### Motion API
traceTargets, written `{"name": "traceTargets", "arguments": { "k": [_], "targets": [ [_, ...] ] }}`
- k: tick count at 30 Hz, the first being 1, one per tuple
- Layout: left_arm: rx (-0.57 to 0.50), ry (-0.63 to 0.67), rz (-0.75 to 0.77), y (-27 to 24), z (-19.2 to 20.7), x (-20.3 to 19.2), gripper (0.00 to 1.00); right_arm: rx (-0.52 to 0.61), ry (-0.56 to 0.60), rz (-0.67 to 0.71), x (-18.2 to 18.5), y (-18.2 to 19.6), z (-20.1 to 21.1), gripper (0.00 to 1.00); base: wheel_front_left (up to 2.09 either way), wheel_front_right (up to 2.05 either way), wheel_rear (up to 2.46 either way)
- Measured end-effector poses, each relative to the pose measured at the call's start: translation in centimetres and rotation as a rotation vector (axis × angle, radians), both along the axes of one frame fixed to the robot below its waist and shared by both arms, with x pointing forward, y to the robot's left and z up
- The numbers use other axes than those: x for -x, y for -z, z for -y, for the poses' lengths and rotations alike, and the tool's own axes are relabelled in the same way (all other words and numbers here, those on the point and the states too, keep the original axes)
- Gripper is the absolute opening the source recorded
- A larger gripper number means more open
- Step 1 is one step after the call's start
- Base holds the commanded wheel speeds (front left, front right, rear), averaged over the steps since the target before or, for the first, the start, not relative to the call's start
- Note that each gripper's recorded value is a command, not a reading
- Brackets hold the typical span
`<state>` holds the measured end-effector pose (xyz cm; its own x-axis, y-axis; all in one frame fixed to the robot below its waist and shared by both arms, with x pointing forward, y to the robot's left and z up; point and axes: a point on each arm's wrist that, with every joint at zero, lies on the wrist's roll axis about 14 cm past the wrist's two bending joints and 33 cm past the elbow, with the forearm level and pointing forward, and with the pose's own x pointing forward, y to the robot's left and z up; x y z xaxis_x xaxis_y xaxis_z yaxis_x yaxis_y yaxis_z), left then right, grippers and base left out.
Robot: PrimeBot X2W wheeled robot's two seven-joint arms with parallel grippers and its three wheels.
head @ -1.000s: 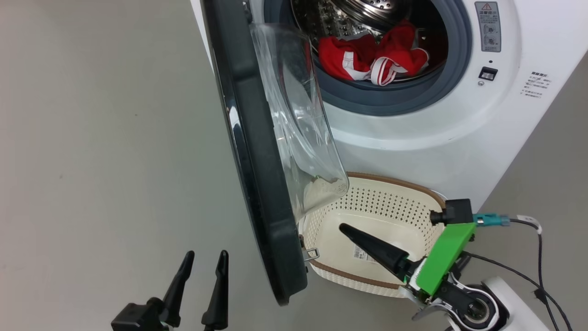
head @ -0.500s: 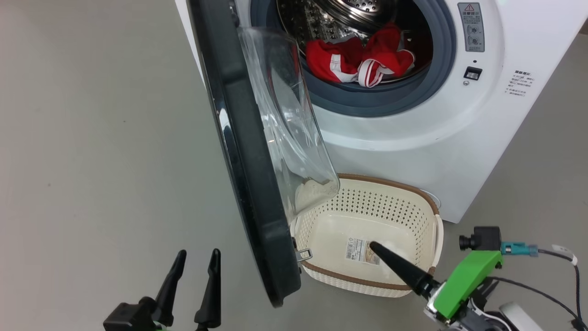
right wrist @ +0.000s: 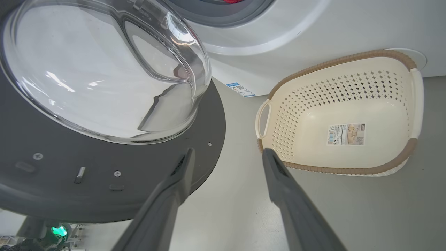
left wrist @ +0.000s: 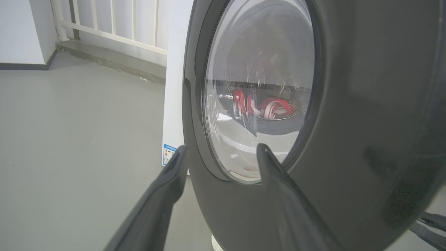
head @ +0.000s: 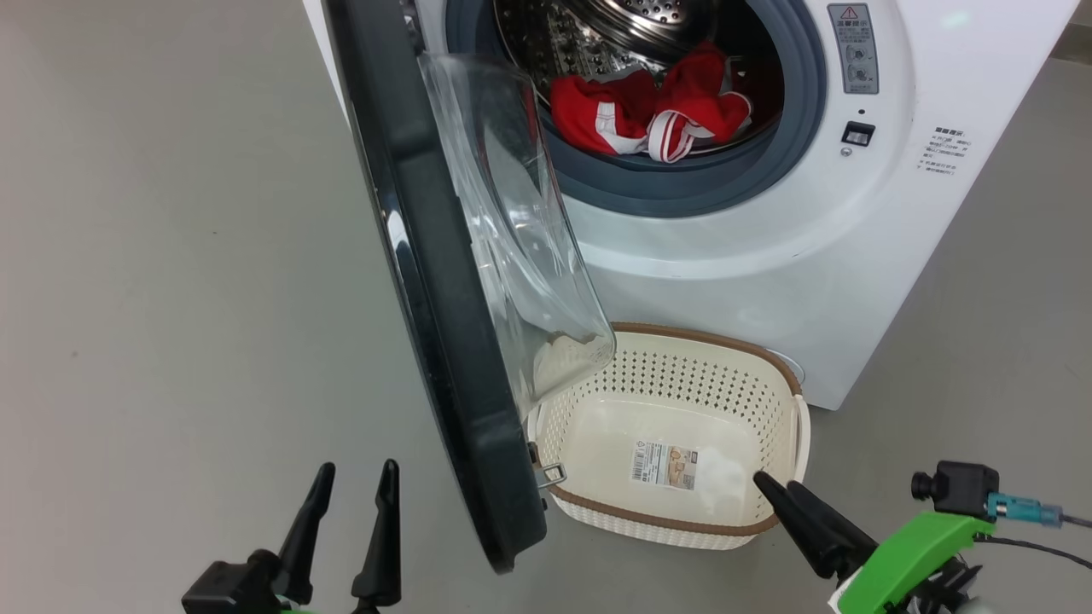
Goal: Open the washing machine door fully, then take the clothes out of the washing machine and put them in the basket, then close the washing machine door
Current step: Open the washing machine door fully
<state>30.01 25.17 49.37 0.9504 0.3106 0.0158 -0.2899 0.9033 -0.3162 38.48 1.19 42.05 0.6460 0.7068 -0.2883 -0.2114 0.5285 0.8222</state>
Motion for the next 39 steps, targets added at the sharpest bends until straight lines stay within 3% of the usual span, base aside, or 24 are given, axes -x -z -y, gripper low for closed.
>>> {"name": "traceTargets", "arguments": {
  "k": [11, 21, 30, 39],
  "targets": [
    [0.001, 0.005, -0.005, 0.1, 0.1, -0.3, 1.0, 0.161, 0.05, 0.14, -0.2, 2.1, 3.0, 1.0, 0.0, 0.0, 0.0],
    [0.0, 0.004, -0.01, 0.3, 0.0, -0.4, 1.0, 0.292, 0.123, 0.425, -4.7, -1.6, 5.3, 1.0, 0.0, 0.0, 0.0],
    [0.0, -0.002, -0.01, 0.3, -0.1, -0.3, 1.0, 0.407, 0.178, 0.574, -4.8, -3.0, 6.8, 1.0, 0.0, 0.0, 0.0],
    [-0.001, -0.008, -0.003, 0.1, -0.3, -0.1, 1.0, 0.461, 0.213, 0.584, -3.8, -2.5, 7.9, 1.0, 0.0, 0.0, 0.0]
  ]
}}
